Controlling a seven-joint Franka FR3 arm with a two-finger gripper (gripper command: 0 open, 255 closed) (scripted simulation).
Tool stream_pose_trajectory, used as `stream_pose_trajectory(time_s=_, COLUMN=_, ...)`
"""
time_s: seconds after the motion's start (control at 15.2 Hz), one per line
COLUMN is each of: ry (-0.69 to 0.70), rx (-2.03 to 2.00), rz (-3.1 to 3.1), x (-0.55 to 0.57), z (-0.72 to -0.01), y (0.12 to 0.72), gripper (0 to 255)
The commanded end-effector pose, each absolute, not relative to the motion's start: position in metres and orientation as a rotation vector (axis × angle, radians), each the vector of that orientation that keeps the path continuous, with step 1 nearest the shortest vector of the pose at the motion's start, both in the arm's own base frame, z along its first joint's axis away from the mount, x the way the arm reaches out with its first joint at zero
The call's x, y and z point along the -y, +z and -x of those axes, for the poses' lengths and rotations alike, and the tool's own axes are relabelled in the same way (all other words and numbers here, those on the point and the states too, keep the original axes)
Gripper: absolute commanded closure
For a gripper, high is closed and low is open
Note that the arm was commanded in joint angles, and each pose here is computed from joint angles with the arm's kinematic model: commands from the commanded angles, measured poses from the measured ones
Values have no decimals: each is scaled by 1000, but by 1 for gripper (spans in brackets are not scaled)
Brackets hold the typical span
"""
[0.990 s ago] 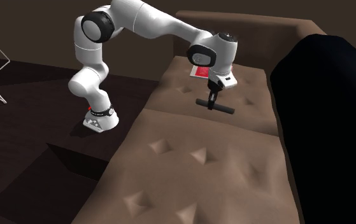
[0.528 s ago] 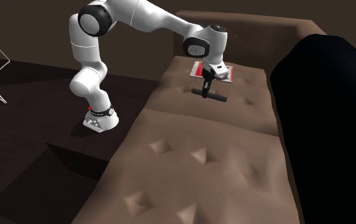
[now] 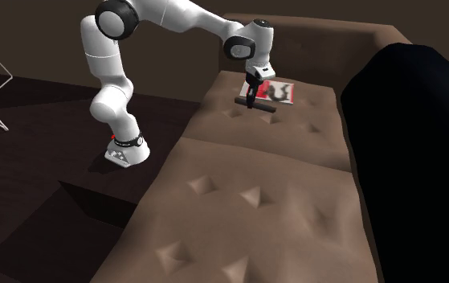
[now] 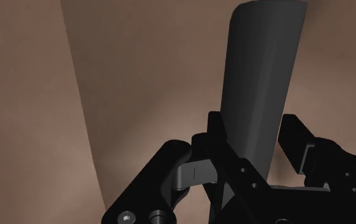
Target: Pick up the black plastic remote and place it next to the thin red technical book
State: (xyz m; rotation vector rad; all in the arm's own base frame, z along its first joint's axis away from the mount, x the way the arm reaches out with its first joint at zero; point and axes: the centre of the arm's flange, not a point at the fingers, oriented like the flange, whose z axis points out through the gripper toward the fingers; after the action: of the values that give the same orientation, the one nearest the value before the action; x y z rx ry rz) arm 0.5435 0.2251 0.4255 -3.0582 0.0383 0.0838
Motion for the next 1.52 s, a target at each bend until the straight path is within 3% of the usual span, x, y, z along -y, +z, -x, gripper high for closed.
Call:
stream_pose_trajectory(time_s=0.0, ry=84, rx=-40, rz=3058, x=-248, z=-530, y=426, gripper=255)
stream_pose_trajectory(time_s=0.59, ry=84, rx=-40, rz=3058, x=-360, z=-464, y=433, gripper=255)
stream_pose_trajectory(time_s=1.45, ry=84, rx=-40, rz=3058, x=-360, z=-464, y=364, gripper=255)
